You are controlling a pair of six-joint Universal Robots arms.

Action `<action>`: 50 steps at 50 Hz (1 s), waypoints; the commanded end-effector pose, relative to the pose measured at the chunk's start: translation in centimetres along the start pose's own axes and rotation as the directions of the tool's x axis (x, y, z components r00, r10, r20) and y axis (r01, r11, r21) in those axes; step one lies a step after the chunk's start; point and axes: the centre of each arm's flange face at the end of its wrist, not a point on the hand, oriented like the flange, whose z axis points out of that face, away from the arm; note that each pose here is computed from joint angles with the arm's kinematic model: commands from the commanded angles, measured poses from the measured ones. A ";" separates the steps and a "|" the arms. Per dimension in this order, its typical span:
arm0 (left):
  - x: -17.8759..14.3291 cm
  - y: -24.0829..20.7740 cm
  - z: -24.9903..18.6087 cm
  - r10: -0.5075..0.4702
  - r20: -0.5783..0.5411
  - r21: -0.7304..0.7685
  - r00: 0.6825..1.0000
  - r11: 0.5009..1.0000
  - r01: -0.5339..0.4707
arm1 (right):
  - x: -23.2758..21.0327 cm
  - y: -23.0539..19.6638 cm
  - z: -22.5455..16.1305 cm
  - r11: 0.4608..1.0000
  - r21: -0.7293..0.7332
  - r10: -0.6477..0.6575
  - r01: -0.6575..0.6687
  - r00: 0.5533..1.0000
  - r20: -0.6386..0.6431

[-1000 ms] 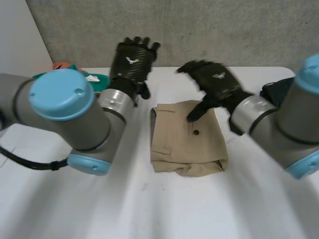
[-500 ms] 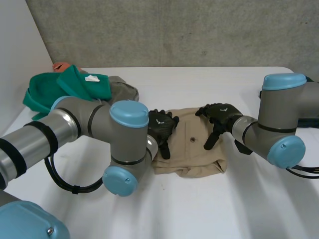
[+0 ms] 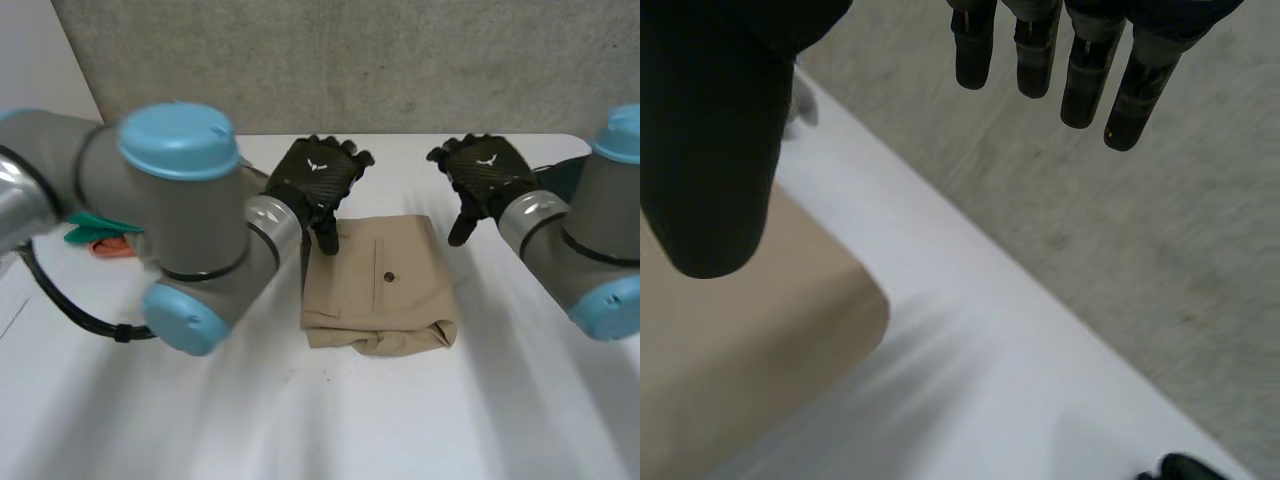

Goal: Fold the laundry.

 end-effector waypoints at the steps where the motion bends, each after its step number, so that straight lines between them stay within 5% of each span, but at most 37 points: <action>1: 0.1 -1.6 -4.0 -0.051 -0.275 0.037 0.960 0.997 0.063 | -2.0 1.9 -5.7 1.000 -0.016 -0.003 0.004 1.000 0.028; 7: -0.4 -0.7 -5.8 -0.087 -0.388 0.011 0.917 0.995 0.099 | -4.9 5.7 -8.0 0.996 -0.091 0.027 -0.012 0.986 0.163; 17: -0.5 -0.5 -5.9 -0.119 -0.391 -0.005 0.913 0.992 0.127 | -8.7 9.3 -7.1 0.999 -0.040 -0.016 0.027 0.971 0.240; 27: -0.3 -0.4 -6.0 -0.120 -0.393 -0.006 0.911 0.992 0.128 | -9.0 10.8 -3.7 0.987 0.011 -0.162 0.162 0.974 0.159; 50: -0.3 -0.6 -6.1 -0.119 -0.394 -0.003 0.911 0.992 0.129 | -9.3 9.8 1.6 0.982 0.105 -0.170 0.157 0.978 0.121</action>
